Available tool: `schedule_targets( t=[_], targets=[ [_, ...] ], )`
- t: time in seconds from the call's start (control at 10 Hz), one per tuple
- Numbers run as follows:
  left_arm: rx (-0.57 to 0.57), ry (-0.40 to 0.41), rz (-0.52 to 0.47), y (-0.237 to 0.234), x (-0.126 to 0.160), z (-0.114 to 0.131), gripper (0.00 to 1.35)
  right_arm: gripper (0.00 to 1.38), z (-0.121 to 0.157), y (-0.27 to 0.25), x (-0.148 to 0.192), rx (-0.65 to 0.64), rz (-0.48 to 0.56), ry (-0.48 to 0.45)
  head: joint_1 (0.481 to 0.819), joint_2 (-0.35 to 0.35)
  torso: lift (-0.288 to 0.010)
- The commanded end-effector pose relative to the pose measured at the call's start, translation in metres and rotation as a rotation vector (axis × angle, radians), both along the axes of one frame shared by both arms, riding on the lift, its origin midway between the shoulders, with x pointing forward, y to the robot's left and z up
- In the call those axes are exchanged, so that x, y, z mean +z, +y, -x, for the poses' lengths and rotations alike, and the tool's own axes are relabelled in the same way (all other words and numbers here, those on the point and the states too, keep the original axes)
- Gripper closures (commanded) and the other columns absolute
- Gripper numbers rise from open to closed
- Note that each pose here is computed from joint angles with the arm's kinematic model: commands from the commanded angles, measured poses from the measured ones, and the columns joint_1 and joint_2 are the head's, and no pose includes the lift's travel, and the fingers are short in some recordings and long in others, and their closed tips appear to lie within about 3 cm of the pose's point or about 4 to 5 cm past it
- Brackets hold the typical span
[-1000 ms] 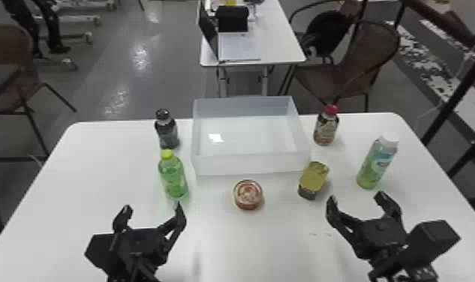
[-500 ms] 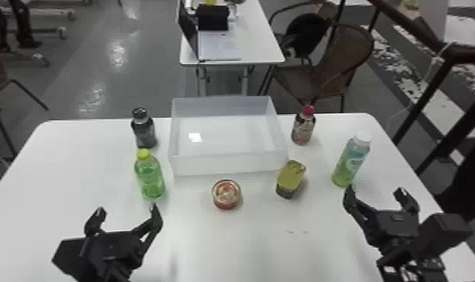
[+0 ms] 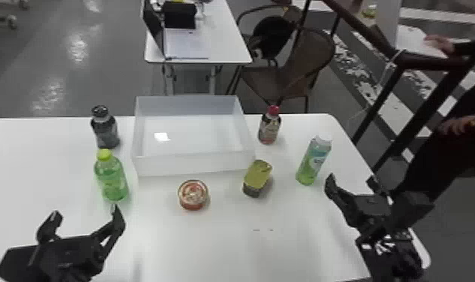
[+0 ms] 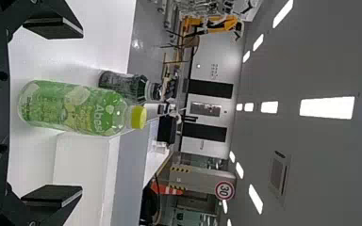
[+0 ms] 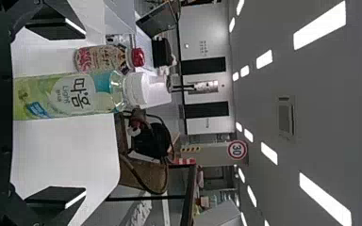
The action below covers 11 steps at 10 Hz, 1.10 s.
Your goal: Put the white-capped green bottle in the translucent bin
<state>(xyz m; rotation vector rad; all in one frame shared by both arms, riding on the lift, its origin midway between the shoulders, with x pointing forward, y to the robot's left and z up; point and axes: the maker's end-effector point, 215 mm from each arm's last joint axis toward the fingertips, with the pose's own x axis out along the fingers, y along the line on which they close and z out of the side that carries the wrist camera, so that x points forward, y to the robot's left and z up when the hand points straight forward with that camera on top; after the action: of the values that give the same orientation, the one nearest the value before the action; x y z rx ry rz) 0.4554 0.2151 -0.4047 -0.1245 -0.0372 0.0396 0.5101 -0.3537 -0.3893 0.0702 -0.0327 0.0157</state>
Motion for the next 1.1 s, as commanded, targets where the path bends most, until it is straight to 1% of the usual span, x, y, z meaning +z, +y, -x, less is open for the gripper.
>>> schedule_targets(
  t=[0.0,0.1,0.4,0.6,0.7,0.8,1.0],
  targets=[
    [0.000,0.000,0.003,-0.001,0.000,0.000,0.13,0.12,-0.026,-0.003,0.005,0.061,0.034,0.017,0.695,-0.159,-0.077],
    [0.001,0.000,0.006,-0.001,0.000,0.000,0.13,0.12,-0.036,-0.001,0.008,0.095,0.049,0.030,0.695,-0.156,-0.077],
    [0.006,0.005,0.009,0.001,-0.003,0.003,0.14,0.12,-0.058,-0.005,0.015,0.113,0.079,0.041,0.695,-0.153,-0.077],
    [0.005,0.005,0.011,0.001,-0.003,0.003,0.15,0.12,-0.087,0.007,0.030,0.207,0.115,0.044,0.695,-0.146,-0.077],
    [0.002,0.005,0.012,0.000,-0.003,0.003,0.15,0.12,-0.096,0.012,0.032,0.234,0.128,0.050,0.695,-0.138,-0.077],
    [0.002,0.007,0.013,0.000,-0.003,0.003,0.15,0.12,-0.102,0.013,0.033,0.236,0.137,0.052,0.695,-0.131,-0.077],
    [0.005,0.012,0.016,0.000,-0.005,0.005,0.15,0.12,-0.110,0.014,0.022,0.254,0.129,0.080,0.695,-0.129,-0.077]
  ],
)
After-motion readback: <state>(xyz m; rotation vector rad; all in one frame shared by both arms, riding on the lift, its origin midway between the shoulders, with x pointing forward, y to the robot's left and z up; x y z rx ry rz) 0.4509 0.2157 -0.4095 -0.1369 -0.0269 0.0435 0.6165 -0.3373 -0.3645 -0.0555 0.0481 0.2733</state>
